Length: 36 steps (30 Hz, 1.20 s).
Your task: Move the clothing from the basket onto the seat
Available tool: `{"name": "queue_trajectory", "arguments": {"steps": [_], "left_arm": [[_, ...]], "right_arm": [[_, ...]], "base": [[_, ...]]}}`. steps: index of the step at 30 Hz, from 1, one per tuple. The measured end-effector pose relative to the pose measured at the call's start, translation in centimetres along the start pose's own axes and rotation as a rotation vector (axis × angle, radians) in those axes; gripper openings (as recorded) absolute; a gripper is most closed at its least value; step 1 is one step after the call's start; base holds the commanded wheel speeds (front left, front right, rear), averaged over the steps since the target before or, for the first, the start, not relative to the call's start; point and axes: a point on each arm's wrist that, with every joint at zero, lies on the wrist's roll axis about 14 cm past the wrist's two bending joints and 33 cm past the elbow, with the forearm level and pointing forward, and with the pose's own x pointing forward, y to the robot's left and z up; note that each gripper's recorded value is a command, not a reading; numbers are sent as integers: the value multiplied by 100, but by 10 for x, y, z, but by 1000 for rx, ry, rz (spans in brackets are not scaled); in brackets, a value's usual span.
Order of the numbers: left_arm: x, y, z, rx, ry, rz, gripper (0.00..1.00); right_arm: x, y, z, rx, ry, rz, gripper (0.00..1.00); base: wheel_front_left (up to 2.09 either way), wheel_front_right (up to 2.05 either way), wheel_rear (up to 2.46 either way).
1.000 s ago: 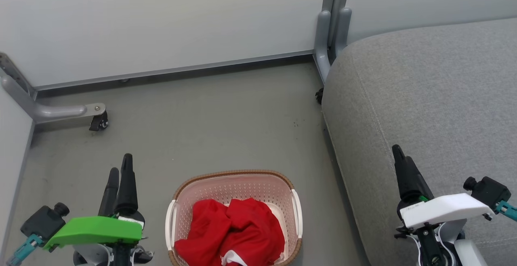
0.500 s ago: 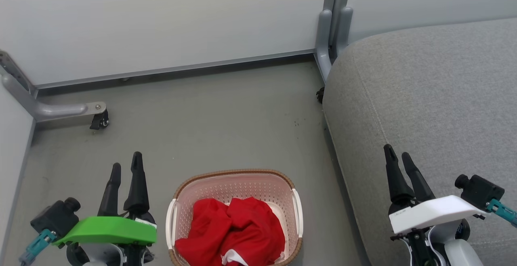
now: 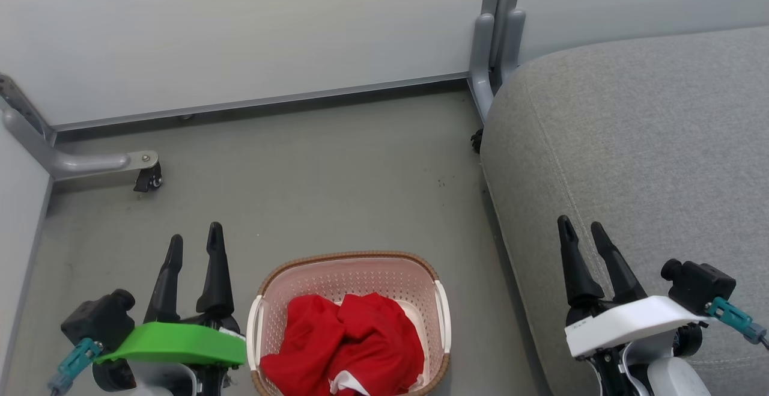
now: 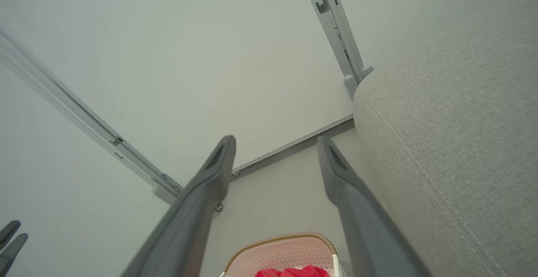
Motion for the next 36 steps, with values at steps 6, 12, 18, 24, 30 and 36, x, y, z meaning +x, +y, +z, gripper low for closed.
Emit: {"name": "queue_trajectory", "arguments": {"steps": [6, 12, 18, 24, 30, 36], "left_arm": [[0, -6, 1, 63, -11, -22, 100], [-1, -9, 1, 124, -15, -38, 100], [-3, -13, 3, 182, -28, -56, 100], [-5, -15, 4, 237, -37, -70, 100], [-5, -20, 6, 290, -51, -92, 100], [-6, -24, 7, 322, -62, -108, 100]], "right_arm": [[0, 6, 1, -61, -9, 24, 100], [-1, 13, 1, -120, -16, 49, 100], [-1, 21, 2, -173, -25, 77, 100], [-2, 29, -1, -227, -23, 108, 100], [-2, 33, 2, -274, -38, 126, 100], [-2, 38, 5, -323, -58, 145, 100]], "base": [[0, 0, 0], [0, 0, 0], [0, 0, 0], [0, 0, 0], [0, 0, 0], [0, 0, 0]]}}
